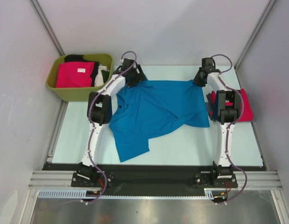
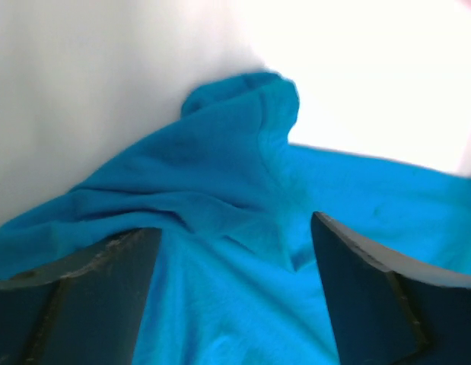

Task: Fold and stack the t-shirts
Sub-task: Flatten the tshirt out

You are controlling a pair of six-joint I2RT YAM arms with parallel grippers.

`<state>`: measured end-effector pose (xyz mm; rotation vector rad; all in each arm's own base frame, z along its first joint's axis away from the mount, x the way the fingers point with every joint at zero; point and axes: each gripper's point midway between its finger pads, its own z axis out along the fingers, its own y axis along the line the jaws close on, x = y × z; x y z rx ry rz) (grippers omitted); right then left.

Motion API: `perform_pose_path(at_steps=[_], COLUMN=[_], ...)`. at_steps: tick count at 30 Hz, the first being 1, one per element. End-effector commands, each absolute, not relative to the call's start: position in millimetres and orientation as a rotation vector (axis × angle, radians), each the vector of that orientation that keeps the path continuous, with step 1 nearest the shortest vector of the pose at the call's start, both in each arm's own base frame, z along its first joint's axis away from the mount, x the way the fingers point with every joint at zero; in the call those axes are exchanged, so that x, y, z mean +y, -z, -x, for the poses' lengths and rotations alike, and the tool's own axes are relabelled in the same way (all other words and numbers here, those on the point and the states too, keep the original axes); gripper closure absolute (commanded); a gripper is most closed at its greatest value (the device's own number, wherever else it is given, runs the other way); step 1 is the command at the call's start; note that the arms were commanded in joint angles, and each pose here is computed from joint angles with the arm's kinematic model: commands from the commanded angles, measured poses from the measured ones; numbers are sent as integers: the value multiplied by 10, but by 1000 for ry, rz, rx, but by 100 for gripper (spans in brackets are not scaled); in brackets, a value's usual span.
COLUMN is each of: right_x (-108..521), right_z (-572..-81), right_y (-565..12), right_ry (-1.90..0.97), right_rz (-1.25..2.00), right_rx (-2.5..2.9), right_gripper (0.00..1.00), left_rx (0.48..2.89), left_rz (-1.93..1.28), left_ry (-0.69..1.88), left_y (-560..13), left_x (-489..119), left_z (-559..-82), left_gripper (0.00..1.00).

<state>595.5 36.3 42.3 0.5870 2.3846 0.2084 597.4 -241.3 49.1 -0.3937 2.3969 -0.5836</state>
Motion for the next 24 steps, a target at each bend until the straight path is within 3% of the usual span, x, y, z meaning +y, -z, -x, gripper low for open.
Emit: perform_pose_path(at_steps=[1, 2, 3, 5, 6, 8, 10, 11, 12, 20, 23, 24], right_x=[421, 442, 483, 537, 539, 551, 524, 519, 513, 365, 262, 230], right_z=[-6094, -5948, -5860, -5795, -5561, -5386, -5089, -4990, -4904, -4129, -3977, -3922], right_y=[-1147, -1023, -1027, -1531, -1302, -1571, -1367, -1408, -1627, -1358, -1331, -1282], right_ry=[-324, -322, -346, -398, -402, -413, -378, -368, -364, -337, -361, -346], right_rz=[-509, -498, -480, -435, -473, -473, -515, -517, -508, -677, -788, -849], right_rx=[2256, 2286, 2280, 2135, 2179, 2115, 2142, 2123, 2058, 2149, 2119, 2120], right_gripper=[61, 48, 45, 43, 41, 37, 13, 2, 0, 0, 17, 32], left_rx=[2156, 2138, 2092, 2072, 2018, 2032, 1961, 1988, 1969, 1980, 2036, 1995], left_rz=[384, 359, 324, 281, 234, 232, 243, 266, 273, 254, 343, 418], left_ry=[650, 641, 628, 580, 577, 509, 488, 450, 471, 504, 326, 317], left_y=[-1279, -1399, -1768, -1943, -2337, -2339, -2770, -2537, -2606, -2651, -2384, -2482], left_x=[-2302, -2294, -2293, -2269, -2310, -2269, -2154, -2072, -2060, -1972, -1666, -1500], left_z=[-6381, -6369, -6301, -6151, -5993, -5736, -5432, -5303, -5170, -4032, -3671, -3539], left_gripper=[13, 4, 0, 0, 0, 0, 0, 0, 0, 0, 0, 0])
